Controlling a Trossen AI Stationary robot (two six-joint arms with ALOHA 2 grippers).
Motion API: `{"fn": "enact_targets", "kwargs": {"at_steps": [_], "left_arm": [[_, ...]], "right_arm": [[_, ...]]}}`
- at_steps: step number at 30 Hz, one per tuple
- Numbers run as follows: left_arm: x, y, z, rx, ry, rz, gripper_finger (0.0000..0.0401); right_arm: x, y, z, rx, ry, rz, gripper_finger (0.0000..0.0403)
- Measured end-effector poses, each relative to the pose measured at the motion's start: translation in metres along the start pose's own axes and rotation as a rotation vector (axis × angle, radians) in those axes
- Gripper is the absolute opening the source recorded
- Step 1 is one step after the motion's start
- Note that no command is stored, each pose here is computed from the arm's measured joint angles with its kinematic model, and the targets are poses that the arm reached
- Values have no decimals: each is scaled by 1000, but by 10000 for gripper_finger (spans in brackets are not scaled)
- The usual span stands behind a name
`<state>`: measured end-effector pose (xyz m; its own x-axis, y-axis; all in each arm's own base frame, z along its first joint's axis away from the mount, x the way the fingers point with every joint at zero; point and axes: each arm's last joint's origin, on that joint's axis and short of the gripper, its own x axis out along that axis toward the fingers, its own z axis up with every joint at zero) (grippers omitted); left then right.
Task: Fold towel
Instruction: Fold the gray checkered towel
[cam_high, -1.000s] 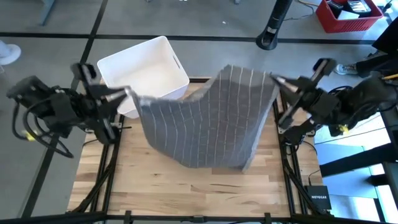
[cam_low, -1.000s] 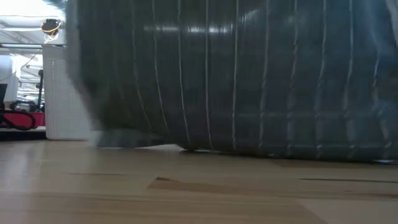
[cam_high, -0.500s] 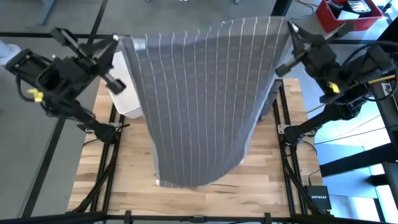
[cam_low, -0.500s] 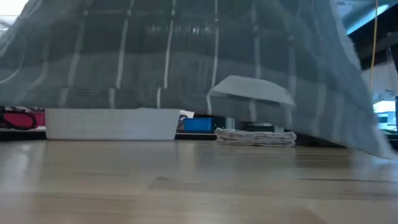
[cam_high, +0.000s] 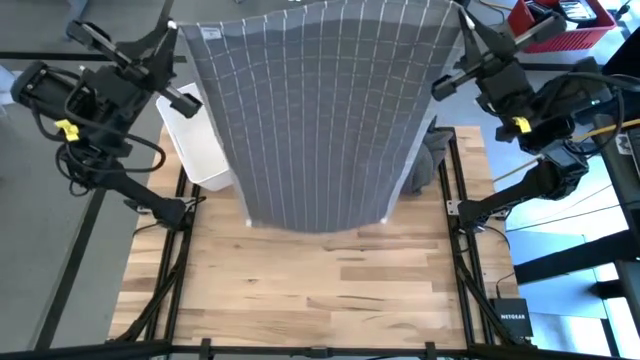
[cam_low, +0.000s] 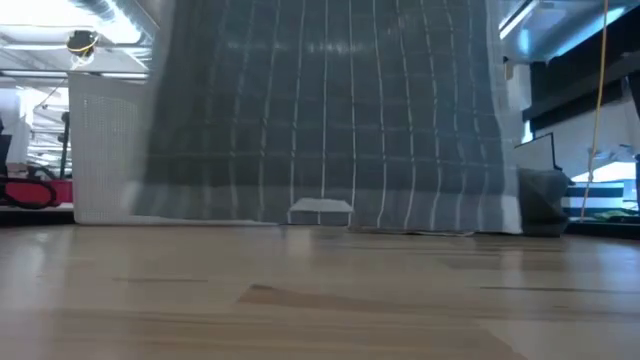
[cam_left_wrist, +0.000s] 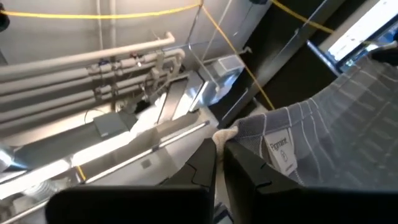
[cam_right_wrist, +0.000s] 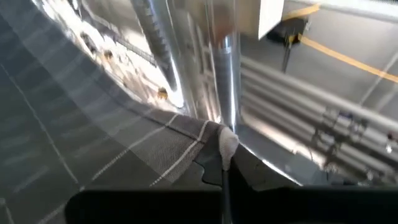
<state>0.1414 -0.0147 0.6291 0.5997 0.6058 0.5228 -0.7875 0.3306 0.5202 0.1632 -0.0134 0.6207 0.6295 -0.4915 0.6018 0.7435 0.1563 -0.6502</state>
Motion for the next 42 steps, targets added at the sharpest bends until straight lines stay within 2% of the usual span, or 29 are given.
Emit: {"fn": "enact_targets", "kwargs": {"at_steps": [4,9,13,16,21,27,31,34,42], "left_arm": [[-3,-6,4,-82,-67,-69,15],[-17,-15,15,-168,-123,-202,15],[-34,-25,25,-264,-147,-368,15],[-49,-36,29,-354,-120,-519,15],[-77,-57,28,-425,-16,-776,15],[-103,-81,22,-492,180,-960,15],[-119,-101,16,-540,336,-1011,15],[-135,-122,11,-527,430,-1045,15],[-185,-174,-7,-589,625,-1077,15]], "right_arm": [[-2,-4,4,34,-71,-28,3],[-15,-9,19,126,-105,19,3],[-30,-2,36,196,-36,129,3],[-46,5,49,262,80,238,3],[-75,23,69,282,236,422,3],[-117,51,82,317,330,570,3],[-149,68,80,433,369,663,3],[-174,88,77,483,416,709,3],[-242,161,85,594,533,891,3]]}}
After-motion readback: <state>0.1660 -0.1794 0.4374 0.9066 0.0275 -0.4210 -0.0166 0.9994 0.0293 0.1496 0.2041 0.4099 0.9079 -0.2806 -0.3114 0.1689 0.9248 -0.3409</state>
